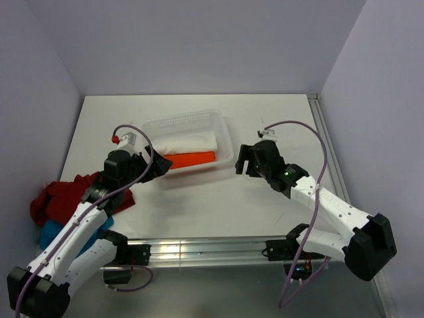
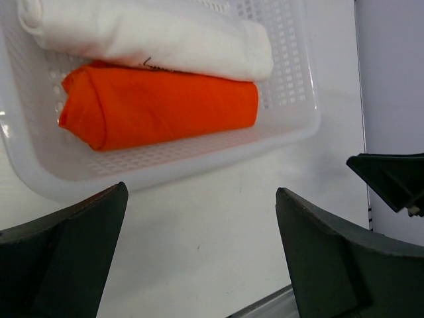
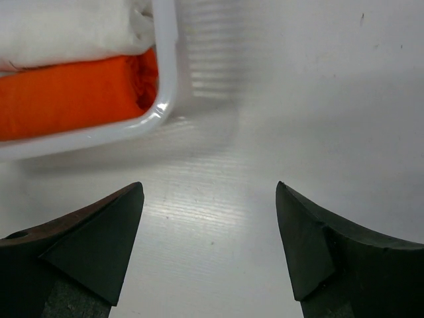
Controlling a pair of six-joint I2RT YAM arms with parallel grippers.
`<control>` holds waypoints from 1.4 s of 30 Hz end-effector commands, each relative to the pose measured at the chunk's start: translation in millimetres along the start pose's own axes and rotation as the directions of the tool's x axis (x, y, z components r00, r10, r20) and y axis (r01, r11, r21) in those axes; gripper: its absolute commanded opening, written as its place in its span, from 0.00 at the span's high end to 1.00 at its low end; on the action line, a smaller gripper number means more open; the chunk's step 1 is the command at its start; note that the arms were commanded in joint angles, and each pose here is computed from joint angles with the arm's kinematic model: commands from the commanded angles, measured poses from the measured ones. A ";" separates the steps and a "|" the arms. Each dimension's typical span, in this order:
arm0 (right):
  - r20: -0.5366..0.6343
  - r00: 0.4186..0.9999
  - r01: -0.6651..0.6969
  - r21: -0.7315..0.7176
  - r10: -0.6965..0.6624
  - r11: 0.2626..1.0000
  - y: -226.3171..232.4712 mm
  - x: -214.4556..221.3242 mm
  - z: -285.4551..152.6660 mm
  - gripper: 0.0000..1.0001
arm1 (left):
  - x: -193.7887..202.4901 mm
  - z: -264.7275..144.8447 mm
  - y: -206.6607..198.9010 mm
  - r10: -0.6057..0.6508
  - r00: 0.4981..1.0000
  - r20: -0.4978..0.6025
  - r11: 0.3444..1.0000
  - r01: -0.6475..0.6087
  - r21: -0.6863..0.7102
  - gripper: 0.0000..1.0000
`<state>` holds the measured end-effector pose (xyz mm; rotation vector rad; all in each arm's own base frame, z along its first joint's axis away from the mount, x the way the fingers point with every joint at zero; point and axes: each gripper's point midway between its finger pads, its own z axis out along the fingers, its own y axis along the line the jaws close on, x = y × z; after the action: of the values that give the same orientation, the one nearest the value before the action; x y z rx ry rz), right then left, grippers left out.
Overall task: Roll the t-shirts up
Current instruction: Place the rolled tshirt into the container
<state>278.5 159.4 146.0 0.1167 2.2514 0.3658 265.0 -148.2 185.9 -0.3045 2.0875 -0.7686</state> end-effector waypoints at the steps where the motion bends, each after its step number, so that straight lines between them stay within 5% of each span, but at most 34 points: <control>1: -0.011 1.000 0.021 0.024 -0.021 0.999 -11.8 12.6 3.4 0.13 | 18.7 -5.0 0.0 -0.013 0.999 -0.041 1.000 0.014 0.019 0.02; 15: -0.080 0.991 0.113 0.112 -0.105 0.987 4.0 9.1 79.0 0.15 | 56.5 49.9 49.7 -0.114 0.989 -0.098 0.990 0.105 -0.098 0.00; 31: -0.071 0.988 0.127 -0.093 -0.134 0.988 144.1 -65.2 218.8 0.14 | -112.8 125.8 164.7 -0.203 0.961 0.188 0.904 0.258 -0.341 0.00; 37: 0.002 0.992 0.127 -0.205 -0.129 0.970 170.9 -92.5 188.3 0.13 | -159.2 153.8 188.0 -0.167 0.962 0.216 0.881 0.244 -0.405 0.01; 42: 0.054 0.989 0.146 -0.249 -0.136 0.958 160.3 -98.3 136.0 0.13 | -188.6 139.5 151.8 -0.174 0.949 0.262 0.929 0.246 -0.276 0.01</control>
<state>451.2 324.3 109.5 -0.1370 2.3050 0.4712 488.7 6.6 93.8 -0.8500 2.0964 -0.4201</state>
